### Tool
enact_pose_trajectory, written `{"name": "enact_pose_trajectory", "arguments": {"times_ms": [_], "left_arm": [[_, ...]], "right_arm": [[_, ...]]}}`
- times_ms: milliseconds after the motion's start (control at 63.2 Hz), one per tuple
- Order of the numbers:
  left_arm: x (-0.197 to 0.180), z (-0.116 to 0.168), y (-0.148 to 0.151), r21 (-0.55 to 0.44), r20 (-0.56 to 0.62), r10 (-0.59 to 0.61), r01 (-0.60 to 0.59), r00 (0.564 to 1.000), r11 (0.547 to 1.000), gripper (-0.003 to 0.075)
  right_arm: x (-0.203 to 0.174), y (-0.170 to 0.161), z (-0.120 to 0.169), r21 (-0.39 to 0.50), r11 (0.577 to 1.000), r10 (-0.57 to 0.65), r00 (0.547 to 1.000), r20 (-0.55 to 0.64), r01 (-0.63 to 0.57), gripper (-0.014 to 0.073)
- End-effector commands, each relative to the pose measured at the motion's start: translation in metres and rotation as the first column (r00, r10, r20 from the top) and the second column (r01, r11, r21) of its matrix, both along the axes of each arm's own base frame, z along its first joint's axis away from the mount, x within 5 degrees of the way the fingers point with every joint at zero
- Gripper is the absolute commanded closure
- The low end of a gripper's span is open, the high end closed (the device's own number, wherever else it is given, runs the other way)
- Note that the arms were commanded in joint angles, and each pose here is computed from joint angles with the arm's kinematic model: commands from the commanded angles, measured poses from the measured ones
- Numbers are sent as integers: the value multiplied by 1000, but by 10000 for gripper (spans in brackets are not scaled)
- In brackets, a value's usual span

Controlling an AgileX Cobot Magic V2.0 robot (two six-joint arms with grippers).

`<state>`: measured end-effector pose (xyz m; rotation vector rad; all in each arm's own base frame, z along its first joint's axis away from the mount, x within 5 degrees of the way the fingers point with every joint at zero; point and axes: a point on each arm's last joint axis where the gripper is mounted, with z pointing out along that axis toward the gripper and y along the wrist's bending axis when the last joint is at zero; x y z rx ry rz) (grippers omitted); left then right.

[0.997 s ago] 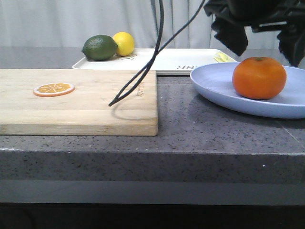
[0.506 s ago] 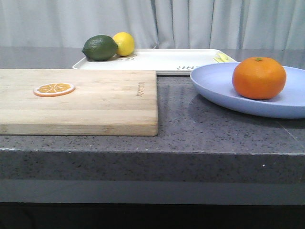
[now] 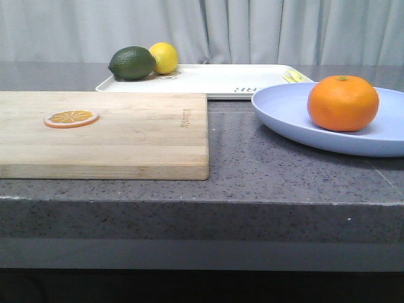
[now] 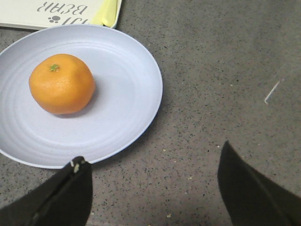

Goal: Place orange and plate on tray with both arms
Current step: 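Raise the open left gripper away from the plate, then move the right gripper to the plate rim and pinch the rim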

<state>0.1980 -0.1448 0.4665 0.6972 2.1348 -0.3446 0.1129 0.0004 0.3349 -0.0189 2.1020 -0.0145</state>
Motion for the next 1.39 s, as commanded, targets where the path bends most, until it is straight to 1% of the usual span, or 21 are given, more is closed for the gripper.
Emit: {"name": "enact_pose_trajectory", "arguments": {"times_ms": [0, 32, 95, 206, 285, 348, 522, 633, 744, 950, 997, 1092, 1155, 1219, 1282, 1377], "left_arm": [[-18, 7, 26, -115, 91, 52, -42, 994, 993, 113], [-24, 3, 34, -128, 91, 70, -58, 993, 990, 113], [-33, -10, 49, -125, 83, 105, -94, 991, 988, 113], [-53, -38, 66, -119, 38, 131, -125, 991, 985, 113], [-68, -59, 73, -116, 2, 134, -133, 991, 984, 113], [-83, -74, 80, -122, -3, 133, -133, 991, 984, 113], [-111, -101, 93, -146, 23, 136, -131, 990, 980, 113], [-120, -104, 97, -168, 55, 139, -128, 989, 977, 113], [-122, -102, 98, -175, 69, 141, -127, 988, 976, 113], [-121, -101, 98, -182, 79, 143, -127, 987, 975, 113], [-121, -101, 98, -182, 79, 143, -127, 987, 975, 113], [-121, -101, 98, -182, 79, 143, -127, 987, 975, 113], [-121, -101, 98, -183, 80, 143, -127, 986, 975, 113], [-121, -101, 98, -183, 80, 143, -127, 986, 975, 113], [-121, -101, 98, -183, 80, 143, -127, 986, 975, 113], [-121, -101, 98, -183, 80, 143, -127, 986, 975, 113]], "right_arm": [[4, 0, 13, -6, 1000, 1, 996, 91, -1, 30], [4, 0, 13, -6, 1000, 1, 996, 91, -1, 30], [4, 0, 13, -6, 1000, 1, 996, 89, -1, 30], [3, 0, 11, -6, 1000, 1, 998, 70, 0, 30], [2, 0, 10, -6, 1000, 0, 999, 50, 0, 30], [1, 0, 7, -6, 1000, -1, 1000, 17, 1, 30], [-4, -1, 0, -7, 1000, -4, 997, -74, 3, 30], [1, -1, -1, -8, 1000, -4, 995, -99, 3, 30], [14, -1, 2, -6, 1000, -6, 990, -138, 5, 30], [50, -2, 19, -18, 1000, -19, 955, -296, 14, 33], [61, -5, 24, -27, 999, -38, 946, -323, 31, 33], [78, -20, 27, -28, 994, -111, 926, -362, 108, 33], [86, -34, 23, 1, 984, -165, 904, -395, 180, 33], [93, -44, 13, 59, 973, -177, 880, -440, 225, 33], [100, -52, 3, 143, 959, -146, 861, -487, 244, 33], [111, -54, -11, 281, 933, -48, 853, -519, 223, 33]]}}
